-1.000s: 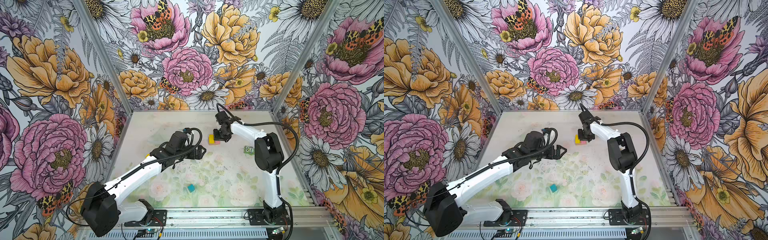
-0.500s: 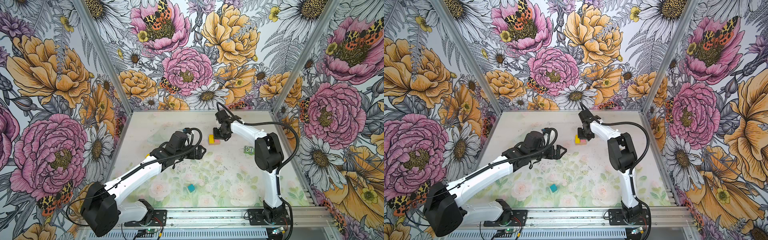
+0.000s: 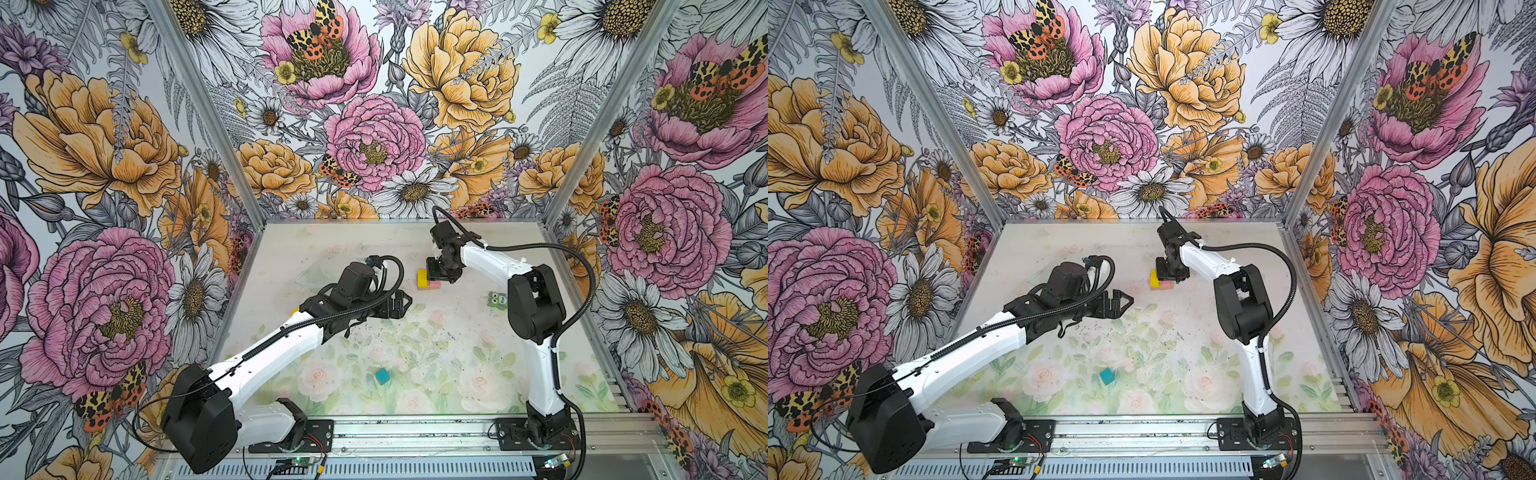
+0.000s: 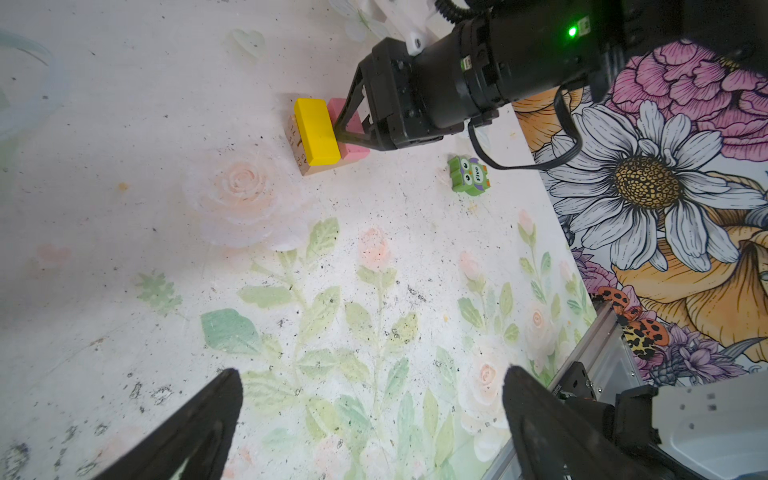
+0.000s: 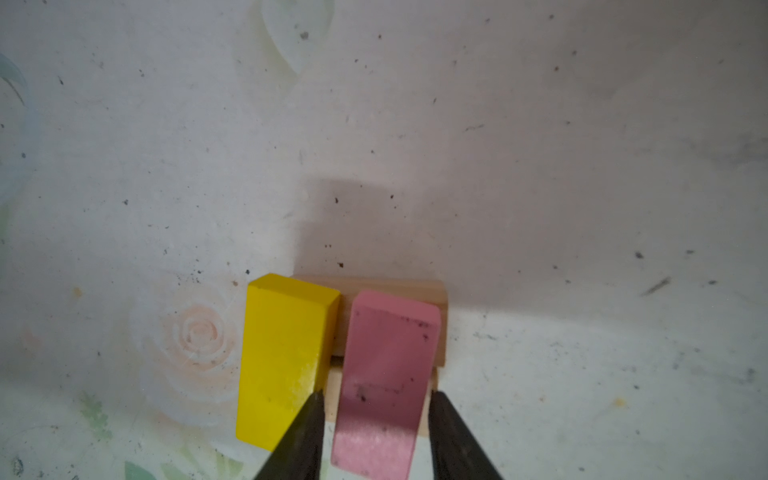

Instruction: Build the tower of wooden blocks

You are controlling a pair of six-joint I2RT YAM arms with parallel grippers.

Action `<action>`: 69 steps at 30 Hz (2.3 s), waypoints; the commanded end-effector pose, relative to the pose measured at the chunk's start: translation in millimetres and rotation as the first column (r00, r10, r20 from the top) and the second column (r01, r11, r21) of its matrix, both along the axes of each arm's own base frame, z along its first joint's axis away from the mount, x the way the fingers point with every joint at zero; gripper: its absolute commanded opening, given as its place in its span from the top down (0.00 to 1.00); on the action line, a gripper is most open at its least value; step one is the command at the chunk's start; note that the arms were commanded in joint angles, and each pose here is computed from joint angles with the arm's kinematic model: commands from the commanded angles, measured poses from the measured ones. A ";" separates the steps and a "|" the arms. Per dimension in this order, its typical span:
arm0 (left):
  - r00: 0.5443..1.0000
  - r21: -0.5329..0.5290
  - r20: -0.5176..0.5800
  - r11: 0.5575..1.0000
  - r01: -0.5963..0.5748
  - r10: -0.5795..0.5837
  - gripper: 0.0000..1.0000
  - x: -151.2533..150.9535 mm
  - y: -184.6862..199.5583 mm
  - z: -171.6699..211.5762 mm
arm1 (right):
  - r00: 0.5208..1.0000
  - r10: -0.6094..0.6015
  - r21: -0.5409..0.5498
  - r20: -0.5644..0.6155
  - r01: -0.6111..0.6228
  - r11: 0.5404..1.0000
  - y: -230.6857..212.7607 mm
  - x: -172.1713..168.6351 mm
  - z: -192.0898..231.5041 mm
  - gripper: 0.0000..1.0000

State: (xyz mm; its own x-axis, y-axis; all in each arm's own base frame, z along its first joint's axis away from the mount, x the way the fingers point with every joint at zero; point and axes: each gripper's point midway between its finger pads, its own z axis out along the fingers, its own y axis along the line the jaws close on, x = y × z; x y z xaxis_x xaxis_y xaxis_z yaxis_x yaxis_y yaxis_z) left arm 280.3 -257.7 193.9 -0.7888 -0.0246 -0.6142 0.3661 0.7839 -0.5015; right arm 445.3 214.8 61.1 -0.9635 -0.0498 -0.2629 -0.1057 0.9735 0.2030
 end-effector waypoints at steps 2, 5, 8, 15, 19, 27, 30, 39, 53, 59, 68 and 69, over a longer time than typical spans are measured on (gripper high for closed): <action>1.000 -0.050 0.027 0.999 -0.001 0.003 0.01 5.3 -4.4 18.5 | 0.999 -0.009 -0.007 0.031 0.009 1.000 -3.8 9.6 8.4 0.55; 1.000 -0.049 0.029 0.999 -0.002 0.003 0.01 5.7 -4.5 18.9 | 0.999 -0.014 -0.010 0.039 0.014 1.000 -6.1 11.1 12.1 0.54; 1.000 -0.053 0.030 0.999 0.001 0.001 0.01 6.2 -5.5 20.4 | 0.999 -0.017 -0.015 0.047 0.018 1.000 -9.7 11.8 16.2 0.54; 0.999 -0.059 0.032 0.998 0.010 -0.008 0.01 4.5 -7.5 23.1 | 0.997 -0.023 -0.023 0.075 0.025 0.999 -17.6 10.7 33.4 0.46; 0.999 -0.065 0.043 0.998 0.010 -0.007 0.01 3.5 -7.5 27.2 | 0.996 -0.026 0.006 0.091 0.025 1.000 -13.0 9.1 46.9 0.38; 0.998 -0.076 0.065 0.997 0.009 -0.004 0.01 -4.2 -2.5 34.4 | 0.997 -0.024 0.020 0.075 0.023 1.000 4.2 5.7 47.3 0.05; 0.997 -0.078 0.072 0.997 -0.002 0.007 0.01 -6.7 2.7 35.7 | 0.997 -0.023 0.006 0.074 0.023 1.000 11.0 5.1 45.2 0.01; 0.996 -0.084 0.084 0.996 -0.028 0.036 0.01 -13.5 18.1 36.1 | 0.998 -0.052 -0.065 0.028 0.054 0.996 11.0 3.2 26.2 0.03; 0.996 -0.095 0.081 0.995 -0.038 0.046 0.01 -13.5 29.1 34.4 | 0.997 -0.073 -0.099 -0.011 0.072 0.993 13.9 5.2 10.9 0.05; 0.996 -0.100 0.078 0.994 -0.038 0.046 0.01 -13.3 31.9 33.3 | 0.997 -0.069 -0.108 -0.020 0.066 0.992 17.4 5.1 6.4 0.06; 0.996 -0.110 0.076 0.993 -0.045 0.053 0.01 -13.2 37.2 32.5 | 0.998 -0.063 -0.141 -0.032 0.058 0.988 19.2 4.8 2.9 0.11; 0.996 -0.111 0.075 0.993 -0.045 0.053 0.01 -13.1 37.4 32.3 | 0.997 -0.062 -0.146 -0.036 0.056 0.988 19.2 4.0 1.7 0.12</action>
State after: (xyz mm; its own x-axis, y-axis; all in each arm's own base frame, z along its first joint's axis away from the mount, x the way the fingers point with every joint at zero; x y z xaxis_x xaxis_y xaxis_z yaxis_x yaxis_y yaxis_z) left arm 270.3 -220.8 222.2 -0.7400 -0.1276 -0.6603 0.3524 0.7627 -0.5423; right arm 448.2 234.7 67.5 -0.9740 -0.0317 -0.2245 -0.0542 0.9940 0.0951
